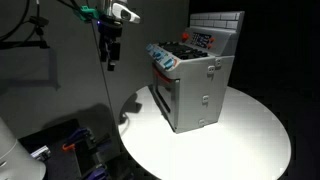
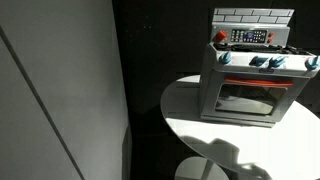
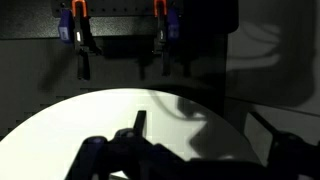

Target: Push the top orange button on the stove

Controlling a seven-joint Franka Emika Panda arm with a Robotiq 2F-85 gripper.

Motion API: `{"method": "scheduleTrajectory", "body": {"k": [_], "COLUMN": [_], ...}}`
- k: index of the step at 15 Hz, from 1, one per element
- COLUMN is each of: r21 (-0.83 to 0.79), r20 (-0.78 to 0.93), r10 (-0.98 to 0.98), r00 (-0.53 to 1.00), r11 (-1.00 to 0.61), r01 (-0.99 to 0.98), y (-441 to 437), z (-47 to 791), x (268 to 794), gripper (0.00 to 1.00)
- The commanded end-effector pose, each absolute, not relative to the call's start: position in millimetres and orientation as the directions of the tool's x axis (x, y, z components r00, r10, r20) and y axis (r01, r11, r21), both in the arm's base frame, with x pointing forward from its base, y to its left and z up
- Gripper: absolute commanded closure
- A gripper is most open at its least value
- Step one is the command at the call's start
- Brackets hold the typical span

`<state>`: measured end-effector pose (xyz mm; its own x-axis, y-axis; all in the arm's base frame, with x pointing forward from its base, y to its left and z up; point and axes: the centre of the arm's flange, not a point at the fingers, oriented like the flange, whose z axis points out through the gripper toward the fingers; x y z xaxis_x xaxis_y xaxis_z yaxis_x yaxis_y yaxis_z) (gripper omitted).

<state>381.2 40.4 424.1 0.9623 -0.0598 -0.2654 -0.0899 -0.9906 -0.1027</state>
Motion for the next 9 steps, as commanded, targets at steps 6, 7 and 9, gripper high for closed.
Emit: {"method": "scheduleTrajectory", "body": {"k": [6, 7, 9], "r21": [-0.095, -0.095, -0.098], "r20": [-0.251, -0.240, -0.215], "r10": [-0.078, -0.082, -0.093], "r00": [0.965, 0.967, 0.972], "r11": [-0.990, -0.990, -0.988], "r01": [-0.105, -0.107, -0.116], "y": [39, 38, 35], "z": [429, 432, 437], "x": [387, 389, 395], "gripper": [0.00, 0.00, 0.00]}}
